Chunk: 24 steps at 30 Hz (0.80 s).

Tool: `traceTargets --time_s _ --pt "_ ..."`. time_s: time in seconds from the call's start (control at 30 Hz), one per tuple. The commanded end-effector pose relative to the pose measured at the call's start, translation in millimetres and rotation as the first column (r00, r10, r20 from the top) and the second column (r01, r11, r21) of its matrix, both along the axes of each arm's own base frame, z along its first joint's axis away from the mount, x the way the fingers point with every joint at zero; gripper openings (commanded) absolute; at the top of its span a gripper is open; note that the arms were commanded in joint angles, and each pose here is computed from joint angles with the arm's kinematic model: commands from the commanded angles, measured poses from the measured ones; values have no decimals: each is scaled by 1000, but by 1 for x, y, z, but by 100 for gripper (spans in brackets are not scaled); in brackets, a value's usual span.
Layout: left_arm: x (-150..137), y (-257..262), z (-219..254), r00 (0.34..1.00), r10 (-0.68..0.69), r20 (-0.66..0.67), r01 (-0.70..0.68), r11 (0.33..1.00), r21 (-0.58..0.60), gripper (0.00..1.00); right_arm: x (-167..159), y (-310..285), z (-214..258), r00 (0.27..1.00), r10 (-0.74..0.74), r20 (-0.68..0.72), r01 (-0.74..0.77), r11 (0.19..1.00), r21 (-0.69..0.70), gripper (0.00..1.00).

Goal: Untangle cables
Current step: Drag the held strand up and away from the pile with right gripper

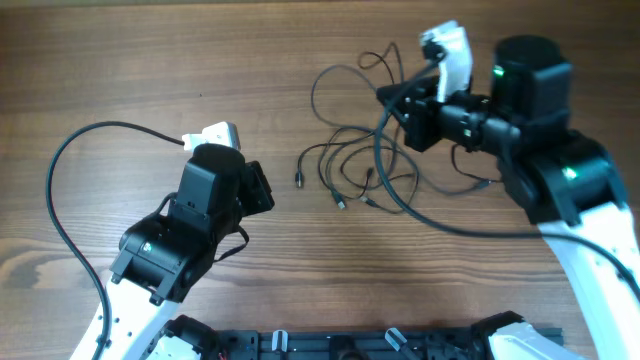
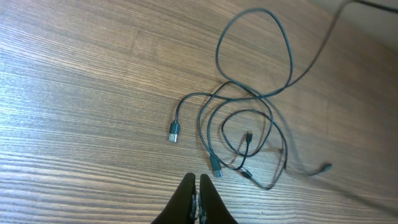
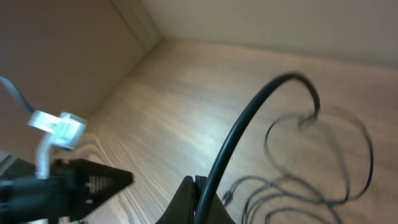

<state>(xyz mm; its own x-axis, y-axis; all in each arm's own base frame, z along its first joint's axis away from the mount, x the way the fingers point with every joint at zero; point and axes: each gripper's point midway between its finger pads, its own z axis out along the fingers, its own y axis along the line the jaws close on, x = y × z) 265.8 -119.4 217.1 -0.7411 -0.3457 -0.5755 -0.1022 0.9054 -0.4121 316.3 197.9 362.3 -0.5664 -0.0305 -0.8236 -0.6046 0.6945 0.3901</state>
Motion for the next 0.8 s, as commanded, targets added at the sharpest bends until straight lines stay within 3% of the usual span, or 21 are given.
traceTargets --time_s 0.0,0.27,0.4,0.57,0.77 --pt "0 -4 3 1000 -11 0 11 1000 -18 5 3 -2 10 999 -27 28 27 1000 3 4" --pt "4 -10 -14 998 -26 -62 26 1000 -3 4 -10 10 99 963 56 262 -88 990 111 4" --pt "4 -16 -24 995 -43 -91 44 999 12 4 1 -9 123 942 -76 327 44 993 106 4" --pt "1 -25 -25 993 -74 -95 76 997 15 4 25 -46 103 910 -298 286 304 952 27 4" --pt "1 -27 -24 993 -83 -87 84 996 12 4 24 -53 77 923 -305 233 328 942 -67 4"
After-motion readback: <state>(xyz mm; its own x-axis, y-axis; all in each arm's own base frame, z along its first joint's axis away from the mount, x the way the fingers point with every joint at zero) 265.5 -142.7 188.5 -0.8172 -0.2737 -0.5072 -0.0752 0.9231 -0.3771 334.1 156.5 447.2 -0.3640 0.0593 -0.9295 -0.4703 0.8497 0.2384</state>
